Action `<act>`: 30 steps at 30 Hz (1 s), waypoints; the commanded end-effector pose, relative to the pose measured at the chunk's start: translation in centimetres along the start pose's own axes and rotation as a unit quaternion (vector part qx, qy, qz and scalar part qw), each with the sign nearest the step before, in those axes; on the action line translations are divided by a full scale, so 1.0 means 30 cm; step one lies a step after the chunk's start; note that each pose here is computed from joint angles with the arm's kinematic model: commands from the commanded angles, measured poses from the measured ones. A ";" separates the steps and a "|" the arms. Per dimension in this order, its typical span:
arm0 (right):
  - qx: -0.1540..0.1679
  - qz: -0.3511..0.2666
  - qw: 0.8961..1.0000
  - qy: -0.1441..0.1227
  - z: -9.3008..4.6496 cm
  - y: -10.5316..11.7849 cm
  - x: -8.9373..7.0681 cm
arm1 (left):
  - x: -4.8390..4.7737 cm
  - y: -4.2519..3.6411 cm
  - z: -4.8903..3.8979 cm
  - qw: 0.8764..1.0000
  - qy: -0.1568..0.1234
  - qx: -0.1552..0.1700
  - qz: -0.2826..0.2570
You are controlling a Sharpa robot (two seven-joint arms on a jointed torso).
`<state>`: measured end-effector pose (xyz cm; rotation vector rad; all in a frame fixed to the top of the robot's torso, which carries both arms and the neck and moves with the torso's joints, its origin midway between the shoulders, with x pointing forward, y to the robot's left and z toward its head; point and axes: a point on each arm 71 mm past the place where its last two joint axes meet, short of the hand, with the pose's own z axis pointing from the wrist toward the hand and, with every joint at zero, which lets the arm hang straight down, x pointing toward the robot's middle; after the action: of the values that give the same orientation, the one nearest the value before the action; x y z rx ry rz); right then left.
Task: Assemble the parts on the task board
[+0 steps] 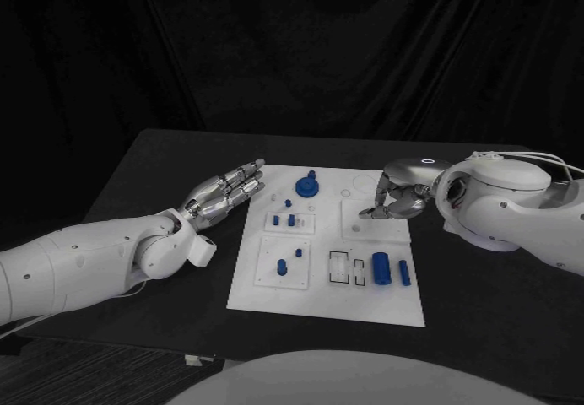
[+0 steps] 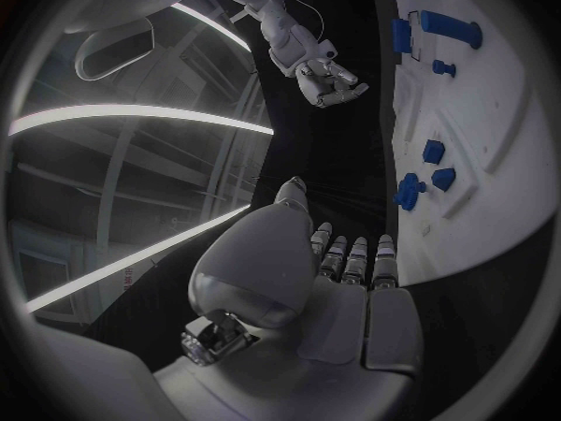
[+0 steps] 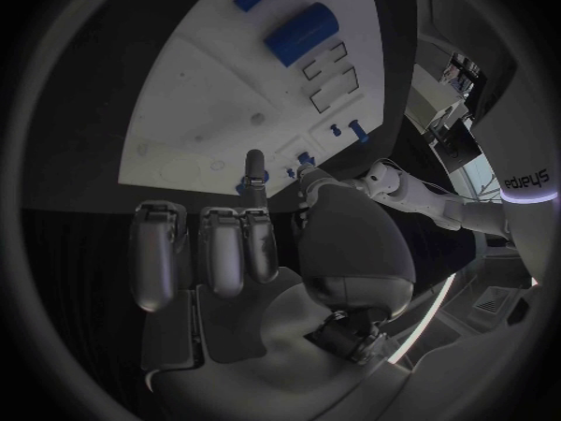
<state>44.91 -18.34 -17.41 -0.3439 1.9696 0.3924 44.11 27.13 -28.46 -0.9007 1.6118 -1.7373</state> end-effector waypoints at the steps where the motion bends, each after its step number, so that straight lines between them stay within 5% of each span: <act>1: 0.070 0.023 0.994 0.081 -0.002 -0.027 0.045 | 0.011 -0.036 -0.005 0.995 -0.001 0.074 0.067; 10: 0.106 0.083 0.984 0.121 -0.004 -0.034 0.074 | 0.029 -0.060 -0.016 0.982 -0.015 0.109 0.155; 30: 0.115 0.053 0.976 0.180 0.004 -0.035 0.143 | 0.028 -0.050 -0.012 0.984 0.000 0.096 0.152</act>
<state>43.89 -19.30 -21.13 -0.1360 2.3332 0.2279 43.71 27.14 -28.15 -0.6464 1.6173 -1.5032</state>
